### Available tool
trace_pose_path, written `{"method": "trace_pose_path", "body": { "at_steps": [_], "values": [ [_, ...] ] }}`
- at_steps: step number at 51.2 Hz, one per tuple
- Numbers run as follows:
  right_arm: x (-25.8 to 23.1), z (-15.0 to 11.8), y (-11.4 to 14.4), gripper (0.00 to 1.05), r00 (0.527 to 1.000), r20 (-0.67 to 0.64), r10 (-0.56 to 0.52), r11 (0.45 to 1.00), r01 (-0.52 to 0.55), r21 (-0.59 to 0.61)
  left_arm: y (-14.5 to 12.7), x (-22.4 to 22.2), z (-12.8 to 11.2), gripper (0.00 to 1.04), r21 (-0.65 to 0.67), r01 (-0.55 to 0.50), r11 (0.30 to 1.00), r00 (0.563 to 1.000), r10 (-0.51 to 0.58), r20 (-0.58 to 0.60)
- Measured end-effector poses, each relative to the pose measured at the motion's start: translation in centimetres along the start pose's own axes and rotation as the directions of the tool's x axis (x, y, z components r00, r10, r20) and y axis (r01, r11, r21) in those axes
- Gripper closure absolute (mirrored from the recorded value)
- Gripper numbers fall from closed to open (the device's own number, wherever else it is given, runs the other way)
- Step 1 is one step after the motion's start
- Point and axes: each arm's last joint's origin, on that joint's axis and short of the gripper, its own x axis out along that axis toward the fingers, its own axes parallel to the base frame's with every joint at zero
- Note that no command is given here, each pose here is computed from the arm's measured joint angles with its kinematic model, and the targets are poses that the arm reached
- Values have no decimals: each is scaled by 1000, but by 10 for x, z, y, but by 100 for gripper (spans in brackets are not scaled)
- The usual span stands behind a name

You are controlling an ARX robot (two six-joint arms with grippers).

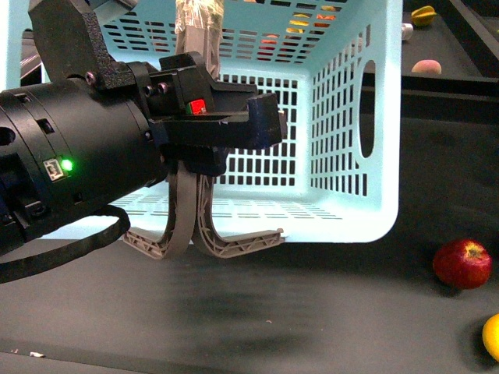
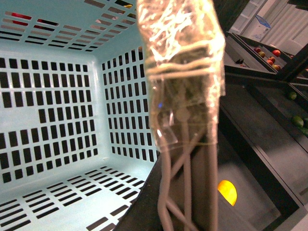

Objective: Pick mango with right arm and hold basket with left

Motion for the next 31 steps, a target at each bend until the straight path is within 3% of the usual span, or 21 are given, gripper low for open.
{"method": "trace_pose_path", "body": {
  "at_steps": [31],
  "values": [
    [0,0,0,8,1000,0,0,1000,0,0,1,-1,0,99,-1,-11,1000,1000,11,3]
  ]
}}
